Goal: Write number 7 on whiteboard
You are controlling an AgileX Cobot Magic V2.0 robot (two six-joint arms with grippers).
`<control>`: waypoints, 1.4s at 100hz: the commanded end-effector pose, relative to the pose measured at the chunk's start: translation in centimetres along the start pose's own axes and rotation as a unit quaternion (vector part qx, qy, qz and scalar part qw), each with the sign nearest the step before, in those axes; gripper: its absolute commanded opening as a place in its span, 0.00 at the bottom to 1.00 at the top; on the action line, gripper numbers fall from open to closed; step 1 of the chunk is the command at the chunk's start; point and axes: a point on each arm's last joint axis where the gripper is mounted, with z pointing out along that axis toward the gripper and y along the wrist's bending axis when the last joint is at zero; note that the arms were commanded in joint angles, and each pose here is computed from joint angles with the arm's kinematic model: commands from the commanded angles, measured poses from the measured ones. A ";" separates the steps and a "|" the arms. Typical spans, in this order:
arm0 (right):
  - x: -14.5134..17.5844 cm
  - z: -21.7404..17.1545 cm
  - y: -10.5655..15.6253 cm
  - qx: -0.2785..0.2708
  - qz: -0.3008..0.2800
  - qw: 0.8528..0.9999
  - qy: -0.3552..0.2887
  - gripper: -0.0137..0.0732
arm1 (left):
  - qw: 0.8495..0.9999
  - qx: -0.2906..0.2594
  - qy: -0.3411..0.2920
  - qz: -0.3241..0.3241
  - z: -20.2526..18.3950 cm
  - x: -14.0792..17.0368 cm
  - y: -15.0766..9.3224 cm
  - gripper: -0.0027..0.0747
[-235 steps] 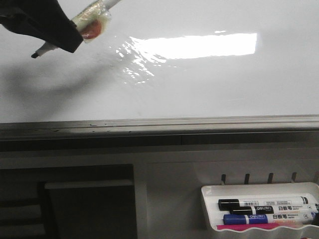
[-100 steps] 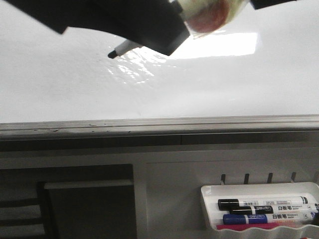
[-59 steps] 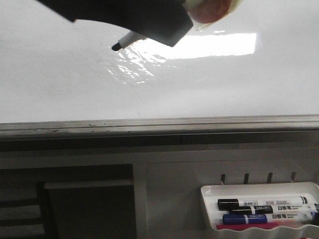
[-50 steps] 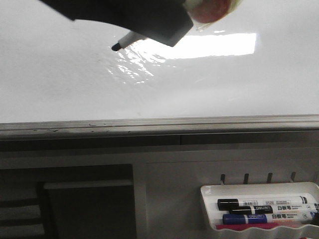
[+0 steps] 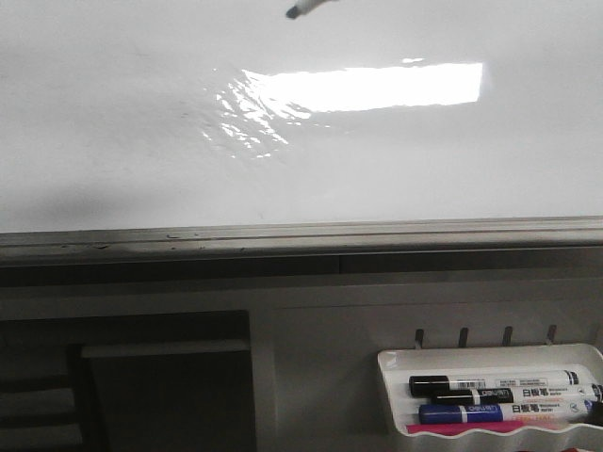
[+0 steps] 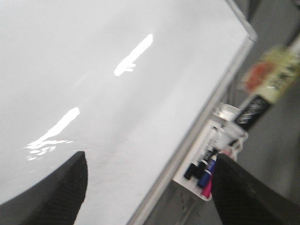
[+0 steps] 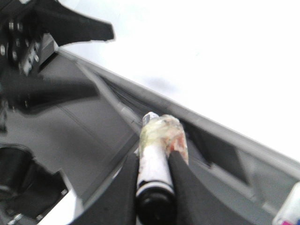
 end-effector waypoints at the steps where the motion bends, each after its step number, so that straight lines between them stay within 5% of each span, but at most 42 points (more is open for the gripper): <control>1: -0.8 -1.6 1.0 0.032 -0.026 0.997 -0.070 0.10 | 0.991 -0.064 -0.084 -0.079 -2.9 -2.1 2.7 0.70; 24: -0.2 -2.4 0.9 0.075 -0.044 0.991 -0.101 0.10 | 0.960 -0.159 -0.117 -0.199 -6.2 0.0 6.2 0.70; 43: -1.0 -2.4 -0.1 0.116 -0.034 0.983 -0.136 0.10 | 0.934 -0.215 -0.135 -0.250 -7.7 3.3 6.8 0.70; 61: -1.7 -0.8 -1.2 0.087 -0.025 0.985 -0.146 0.10 | 0.912 -0.248 -0.175 -0.275 -8.5 5.3 6.7 0.70; 140: -5.3 10.3 -4.5 0.098 -0.072 0.988 -0.098 0.10 | 0.906 -0.257 -0.186 -0.279 -8.5 5.8 6.7 0.70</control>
